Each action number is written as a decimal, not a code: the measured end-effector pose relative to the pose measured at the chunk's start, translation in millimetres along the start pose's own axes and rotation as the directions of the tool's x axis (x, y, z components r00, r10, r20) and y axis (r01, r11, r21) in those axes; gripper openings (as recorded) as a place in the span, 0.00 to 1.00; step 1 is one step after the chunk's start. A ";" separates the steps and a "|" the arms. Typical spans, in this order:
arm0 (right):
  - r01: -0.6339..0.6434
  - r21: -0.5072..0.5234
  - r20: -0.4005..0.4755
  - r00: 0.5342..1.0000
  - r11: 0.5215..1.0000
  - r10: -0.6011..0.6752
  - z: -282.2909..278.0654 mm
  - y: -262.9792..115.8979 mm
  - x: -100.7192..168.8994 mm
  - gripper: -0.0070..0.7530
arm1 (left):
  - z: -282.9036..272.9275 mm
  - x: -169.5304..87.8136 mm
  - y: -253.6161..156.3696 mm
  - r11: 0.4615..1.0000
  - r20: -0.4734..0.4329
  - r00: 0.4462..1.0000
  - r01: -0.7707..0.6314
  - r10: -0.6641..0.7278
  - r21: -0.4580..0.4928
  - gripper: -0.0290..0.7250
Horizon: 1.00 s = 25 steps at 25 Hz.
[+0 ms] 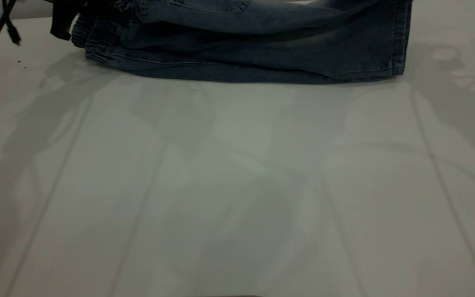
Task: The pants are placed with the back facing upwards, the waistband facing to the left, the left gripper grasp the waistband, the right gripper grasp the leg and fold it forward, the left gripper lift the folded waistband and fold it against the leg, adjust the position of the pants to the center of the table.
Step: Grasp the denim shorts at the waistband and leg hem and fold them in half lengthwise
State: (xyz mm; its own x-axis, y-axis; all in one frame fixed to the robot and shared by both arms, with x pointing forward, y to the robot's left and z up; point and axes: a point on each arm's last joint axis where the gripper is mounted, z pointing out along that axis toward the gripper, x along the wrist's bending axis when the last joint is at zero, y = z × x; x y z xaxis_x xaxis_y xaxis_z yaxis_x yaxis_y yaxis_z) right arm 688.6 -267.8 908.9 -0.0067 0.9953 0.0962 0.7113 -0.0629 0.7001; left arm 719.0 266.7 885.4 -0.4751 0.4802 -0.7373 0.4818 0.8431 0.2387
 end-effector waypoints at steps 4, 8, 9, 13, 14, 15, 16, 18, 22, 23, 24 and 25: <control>0.008 -0.026 0.004 1.000 1.000 -0.007 4.0 -0.7 2.9 0.07 | 7.4 6.2 -1.9 0.998 0.009 0.998 -0.070 0.070 -0.004 0.15; 0.012 -0.031 -0.001 1.000 0.999 -0.012 4.0 -0.6 6.7 0.14 | 14.3 12.8 -7.4 0.993 0.020 0.993 -0.113 0.112 0.031 0.17; 0.010 -0.031 -0.001 1.000 0.999 -0.010 4.0 -0.6 6.7 0.18 | 15.3 13.7 -8.3 0.993 0.022 0.993 -0.116 0.115 0.038 0.17; -0.004 -0.018 -0.006 1.000 1.000 0.004 4.0 -1.5 7.1 0.41 | 15.6 13.8 -8.6 0.989 0.025 0.990 -0.139 0.139 0.039 0.28; -0.004 -0.011 -0.007 1.000 1.000 0.004 4.0 -2.2 7.3 0.47 | 15.6 13.8 -8.6 0.988 0.026 0.988 -0.151 0.150 0.039 0.33; -0.004 -0.001 -0.010 1.000 1.000 0.004 4.0 -3.1 7.5 0.52 | 15.5 12.5 -7.9 0.985 0.030 0.986 -0.167 0.166 0.036 0.39; -0.005 0.005 -0.012 1.000 1.000 0.005 3.0 -3.0 7.8 0.58 | 15.5 10.1 -6.9 0.980 0.039 0.980 -0.195 0.193 0.033 0.45; -0.003 0.019 -0.019 1.000 1.000 0.004 0.2 -2.4 8.7 0.65 | 14.9 -0.1 -3.6 0.959 0.079 0.956 -0.284 0.281 0.021 0.57; 0.025 0.028 -0.035 0.999 0.999 -0.024 -12.5 4.8 11.3 0.69 | 8.3 -28.2 4.1 0.848 0.175 0.832 -0.528 0.527 -0.045 0.74; 0.035 0.025 -0.039 0.999 0.999 -0.034 -16.9 7.7 12.0 0.70 | 4.1 -36.2 6.6 0.800 0.187 0.780 -0.595 0.597 -0.076 0.76; 0.043 0.027 -0.044 0.998 0.999 -0.042 -20.8 9.7 12.8 0.69 | -1.1 -43.9 9.1 0.741 0.189 0.718 -0.663 0.670 -0.110 0.78; 0.050 0.033 -0.049 0.998 0.998 -0.048 -24.0 11.0 13.5 0.69 | -6.5 -50.2 11.3 0.691 0.184 0.668 -0.709 0.721 -0.137 0.78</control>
State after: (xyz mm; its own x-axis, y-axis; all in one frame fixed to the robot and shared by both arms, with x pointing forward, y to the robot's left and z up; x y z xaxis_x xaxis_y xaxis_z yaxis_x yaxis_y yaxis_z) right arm 679.4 -256.8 934.8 -0.0757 0.9924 0.0969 0.7329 -0.0105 0.6803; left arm 743.6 253.7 929.2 0.1659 0.8843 -0.4365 0.5696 0.2754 0.7744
